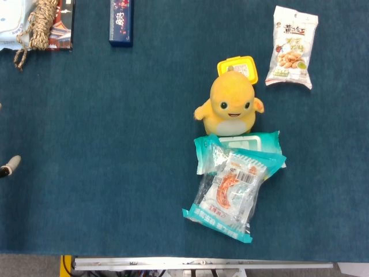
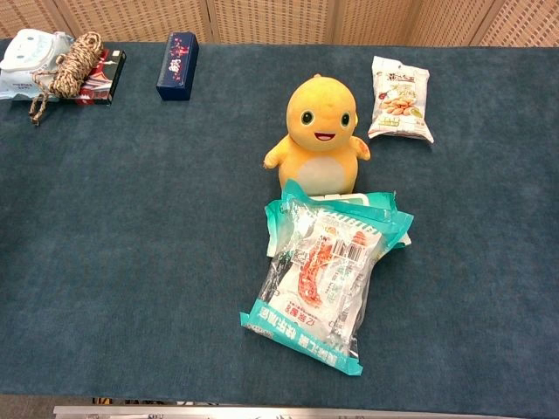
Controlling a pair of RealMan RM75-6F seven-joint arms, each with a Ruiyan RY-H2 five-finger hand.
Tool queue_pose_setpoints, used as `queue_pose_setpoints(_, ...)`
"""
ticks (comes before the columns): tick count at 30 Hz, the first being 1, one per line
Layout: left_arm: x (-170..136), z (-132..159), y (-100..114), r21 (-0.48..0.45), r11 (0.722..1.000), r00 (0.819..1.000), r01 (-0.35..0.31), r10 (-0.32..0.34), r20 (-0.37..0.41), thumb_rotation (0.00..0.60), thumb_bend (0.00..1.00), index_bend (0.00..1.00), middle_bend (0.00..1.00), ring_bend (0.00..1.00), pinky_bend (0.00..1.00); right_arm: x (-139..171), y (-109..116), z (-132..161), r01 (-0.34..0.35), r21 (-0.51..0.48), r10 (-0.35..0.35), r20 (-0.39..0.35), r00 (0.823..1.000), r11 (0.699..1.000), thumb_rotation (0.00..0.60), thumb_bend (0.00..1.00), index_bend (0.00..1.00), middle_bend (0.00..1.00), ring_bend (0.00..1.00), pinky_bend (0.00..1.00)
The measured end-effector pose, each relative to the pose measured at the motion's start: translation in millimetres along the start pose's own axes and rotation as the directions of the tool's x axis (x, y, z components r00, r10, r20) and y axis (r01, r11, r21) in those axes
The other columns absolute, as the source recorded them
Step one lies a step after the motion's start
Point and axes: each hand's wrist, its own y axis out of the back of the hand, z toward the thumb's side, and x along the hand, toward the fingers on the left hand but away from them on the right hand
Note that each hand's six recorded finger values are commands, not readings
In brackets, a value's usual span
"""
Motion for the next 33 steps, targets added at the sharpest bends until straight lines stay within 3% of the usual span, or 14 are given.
queue_pose_setpoints(21, 1, -1, 1, 0.001, 1.000, 1.000, -0.001, 0.001, -0.002, 0.600, 0.00, 0.19, 0.12, 0.09, 0.00, -21, -9, 31, -0.076, -0.025, 0.073, -0.121, 0.990, 0.997, 0.515, 0.00, 0.13, 0.14, 0.00, 0.00)
queue_pose_setpoints(28, 0, -2, 0, 0.002, 1.000, 1.000, 0.002, -0.002, -0.004, 0.600, 0.00, 0.19, 0.12, 0.09, 0.00, -45, -19, 67, -0.132, -0.026, 0.122, -0.237, 0.964, 0.991, 0.507, 0.00, 0.13, 0.14, 0.00, 0.00)
queue_pose_setpoints(33, -2, -3, 0, 0.000, 1.000, 1.000, 0.001, -0.001, -0.006, 0.600, 0.00, 0.19, 0.12, 0.09, 0.00, -62, -28, 92, -0.183, -0.033, 0.165, -0.298, 0.940, 0.983, 0.425, 0.00, 0.13, 0.14, 0.00, 0.00)
